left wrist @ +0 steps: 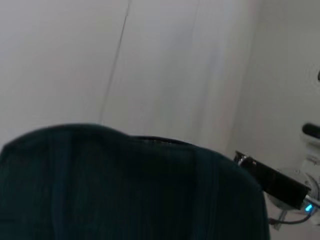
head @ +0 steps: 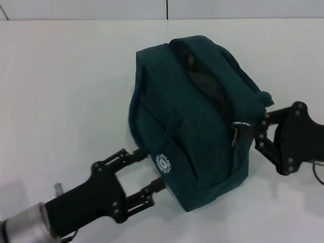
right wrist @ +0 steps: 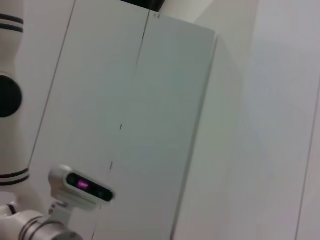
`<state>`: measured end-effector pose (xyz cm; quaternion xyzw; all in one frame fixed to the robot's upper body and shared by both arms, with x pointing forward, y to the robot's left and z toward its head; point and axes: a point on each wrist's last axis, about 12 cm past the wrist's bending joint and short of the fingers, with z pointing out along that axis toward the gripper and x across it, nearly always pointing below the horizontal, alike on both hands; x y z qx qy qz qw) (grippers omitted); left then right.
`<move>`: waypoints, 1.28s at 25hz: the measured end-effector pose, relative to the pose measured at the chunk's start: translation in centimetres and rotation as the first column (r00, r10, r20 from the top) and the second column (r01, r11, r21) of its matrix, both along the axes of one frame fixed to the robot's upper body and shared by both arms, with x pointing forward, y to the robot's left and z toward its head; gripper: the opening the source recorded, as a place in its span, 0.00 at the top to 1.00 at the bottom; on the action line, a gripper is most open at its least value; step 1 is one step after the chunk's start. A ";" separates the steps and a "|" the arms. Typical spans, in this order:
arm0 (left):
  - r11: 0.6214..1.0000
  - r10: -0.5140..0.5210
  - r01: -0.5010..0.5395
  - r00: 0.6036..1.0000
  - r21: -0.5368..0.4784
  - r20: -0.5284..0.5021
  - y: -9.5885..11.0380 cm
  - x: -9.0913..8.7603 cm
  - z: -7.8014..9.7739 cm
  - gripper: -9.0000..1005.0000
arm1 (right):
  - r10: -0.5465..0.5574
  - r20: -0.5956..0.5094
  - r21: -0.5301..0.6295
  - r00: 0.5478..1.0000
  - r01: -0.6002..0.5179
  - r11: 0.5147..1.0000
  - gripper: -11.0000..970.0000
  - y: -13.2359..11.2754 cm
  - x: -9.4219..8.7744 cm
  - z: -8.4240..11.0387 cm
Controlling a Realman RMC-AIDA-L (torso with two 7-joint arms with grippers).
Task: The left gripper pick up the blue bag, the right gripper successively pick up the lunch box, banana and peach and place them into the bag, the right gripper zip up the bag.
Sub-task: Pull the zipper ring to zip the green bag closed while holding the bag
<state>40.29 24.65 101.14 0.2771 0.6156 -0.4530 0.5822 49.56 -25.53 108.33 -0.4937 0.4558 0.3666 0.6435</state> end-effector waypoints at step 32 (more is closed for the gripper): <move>0.993 -0.076 0.078 0.997 0.083 -0.029 1.8 1.9 0.6 0.28 | 0.082 0.028 0.030 0.996 -0.083 0.996 0.97 3.5 2.7 1.6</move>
